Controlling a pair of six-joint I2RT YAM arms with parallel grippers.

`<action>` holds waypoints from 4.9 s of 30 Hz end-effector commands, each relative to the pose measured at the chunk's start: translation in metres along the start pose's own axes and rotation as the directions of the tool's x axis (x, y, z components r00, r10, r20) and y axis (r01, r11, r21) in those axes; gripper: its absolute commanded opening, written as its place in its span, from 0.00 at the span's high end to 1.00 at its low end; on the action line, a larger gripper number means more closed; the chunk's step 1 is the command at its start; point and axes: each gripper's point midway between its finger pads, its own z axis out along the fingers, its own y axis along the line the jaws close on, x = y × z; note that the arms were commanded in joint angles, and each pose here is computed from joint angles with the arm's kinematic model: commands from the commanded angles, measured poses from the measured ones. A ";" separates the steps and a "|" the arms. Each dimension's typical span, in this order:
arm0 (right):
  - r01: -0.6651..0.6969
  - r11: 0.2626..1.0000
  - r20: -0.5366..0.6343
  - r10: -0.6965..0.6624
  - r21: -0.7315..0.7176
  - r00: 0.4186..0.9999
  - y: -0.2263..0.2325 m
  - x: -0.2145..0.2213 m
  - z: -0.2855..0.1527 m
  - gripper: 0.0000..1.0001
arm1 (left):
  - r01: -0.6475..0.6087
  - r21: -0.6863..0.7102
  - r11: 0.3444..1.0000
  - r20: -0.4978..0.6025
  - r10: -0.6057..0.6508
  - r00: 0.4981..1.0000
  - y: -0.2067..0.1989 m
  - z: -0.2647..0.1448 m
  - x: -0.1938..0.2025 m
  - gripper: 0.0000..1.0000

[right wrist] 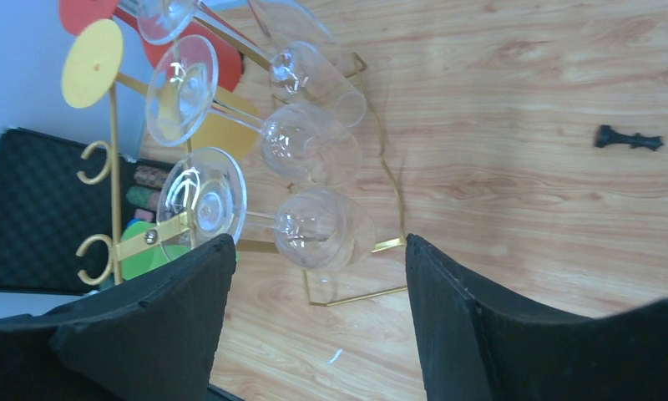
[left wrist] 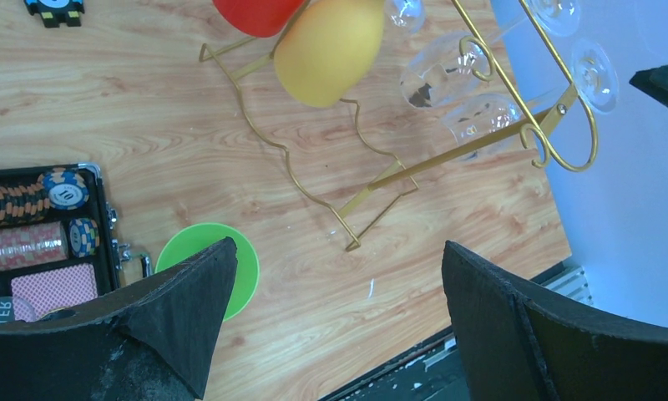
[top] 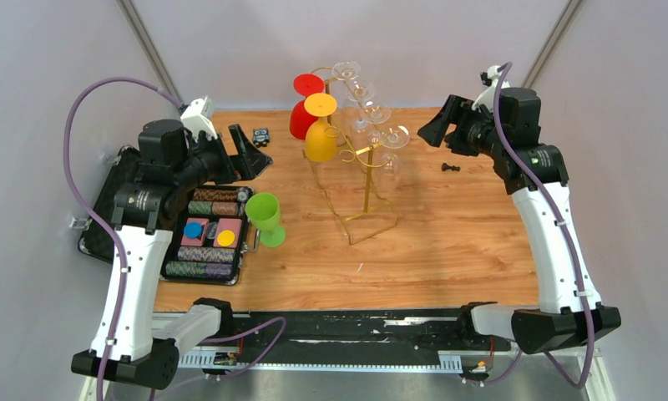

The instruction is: Take the wine glass off the wine glass rack

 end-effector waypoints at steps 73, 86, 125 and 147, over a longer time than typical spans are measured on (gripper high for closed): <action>-0.349 0.790 -0.231 0.266 -0.504 0.936 0.066 0.001 0.030 0.80 | -0.057 0.001 0.998 0.002 0.057 0.998 -0.002 -0.022 0.011 0.00; -0.363 0.778 -0.261 0.261 -0.513 0.929 0.075 0.006 0.035 0.84 | -0.064 -0.005 0.998 0.001 0.064 0.998 0.000 -0.023 0.012 0.00; -0.379 0.778 -0.097 0.385 -0.500 0.918 0.070 -0.049 0.003 1.00 | -0.068 -0.010 0.998 0.012 0.068 0.998 -0.001 -0.023 0.006 0.00; -0.300 0.799 -0.056 0.319 -0.522 0.946 0.067 -0.019 -0.048 1.00 | -0.066 0.020 0.998 0.017 0.066 0.998 -0.012 -0.035 0.006 0.00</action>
